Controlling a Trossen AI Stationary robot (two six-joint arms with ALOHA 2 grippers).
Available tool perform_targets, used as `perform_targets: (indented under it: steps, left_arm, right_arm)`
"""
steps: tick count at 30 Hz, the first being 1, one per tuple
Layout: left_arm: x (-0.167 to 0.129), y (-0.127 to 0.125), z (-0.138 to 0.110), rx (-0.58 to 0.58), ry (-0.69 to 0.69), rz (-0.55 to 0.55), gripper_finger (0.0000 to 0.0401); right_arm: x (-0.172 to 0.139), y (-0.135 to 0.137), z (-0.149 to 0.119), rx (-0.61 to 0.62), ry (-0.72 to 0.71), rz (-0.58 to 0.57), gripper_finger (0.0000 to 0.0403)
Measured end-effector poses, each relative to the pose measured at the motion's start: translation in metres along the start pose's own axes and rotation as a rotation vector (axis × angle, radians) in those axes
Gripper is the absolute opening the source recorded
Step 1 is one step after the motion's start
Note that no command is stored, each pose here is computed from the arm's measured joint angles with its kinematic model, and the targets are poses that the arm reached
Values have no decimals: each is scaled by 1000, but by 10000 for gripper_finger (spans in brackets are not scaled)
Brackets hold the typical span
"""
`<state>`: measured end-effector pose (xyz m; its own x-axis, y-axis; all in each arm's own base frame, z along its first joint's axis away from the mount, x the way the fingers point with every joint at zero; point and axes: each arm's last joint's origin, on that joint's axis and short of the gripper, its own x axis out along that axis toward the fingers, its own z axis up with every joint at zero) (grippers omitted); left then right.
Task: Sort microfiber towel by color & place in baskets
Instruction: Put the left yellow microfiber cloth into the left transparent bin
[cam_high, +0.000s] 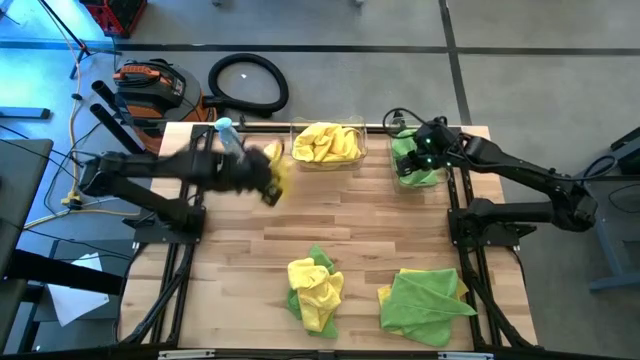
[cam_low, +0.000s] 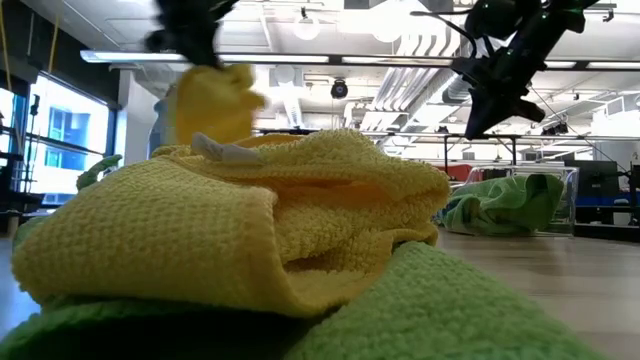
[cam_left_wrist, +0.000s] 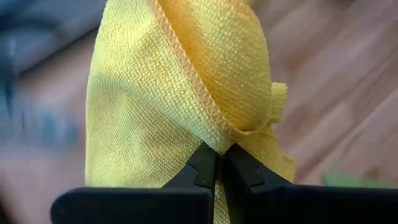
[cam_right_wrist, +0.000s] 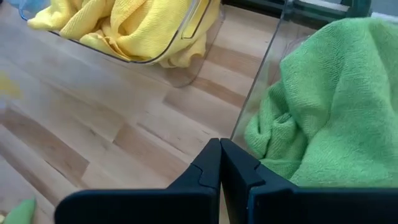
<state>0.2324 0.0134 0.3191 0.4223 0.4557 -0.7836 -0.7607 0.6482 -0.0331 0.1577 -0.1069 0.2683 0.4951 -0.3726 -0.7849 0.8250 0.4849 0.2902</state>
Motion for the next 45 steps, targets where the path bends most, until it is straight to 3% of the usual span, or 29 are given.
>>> perform_targets:
  steps: [3, 7, 13, 17, 23, 28, 33, 40, 45]
  left_arm:
    - [0, 7, 44, 101, -128, -58, 0]
    - [3, 17, 98, 219, -237, -58, 0]
    - [31, 22, 164, 421, -262, -13, 0]
    - [63, 21, 189, 541, -217, 32, 0]
    - [128, 15, 184, 678, -22, 49, 0]
    - [175, 5, 170, 732, 112, -84, 0]
    - [199, 1, 156, 734, 223, -220, 0]
    - [228, 12, 154, 658, 266, -192, 1]
    - [226, 16, 156, 583, 265, -181, 19]
  right_arm:
    - [0, 2, -1, 23, -3, -4, 0]
    - [0, 6, -3, 55, -14, -19, 0]
    - [-1, 9, -5, 94, -41, -49, 0]
    - [-1, 11, -7, 117, -54, -62, 0]
    - [-1, 14, -8, 141, -70, -76, 0]
    - [-1, 14, -9, 143, -76, -81, 0]
    - [-2, 14, -9, 165, -85, -89, 0]
    - [-2, 14, -8, 165, -89, -93, 0]
    - [-2, 14, -8, 165, -89, -93, 0]
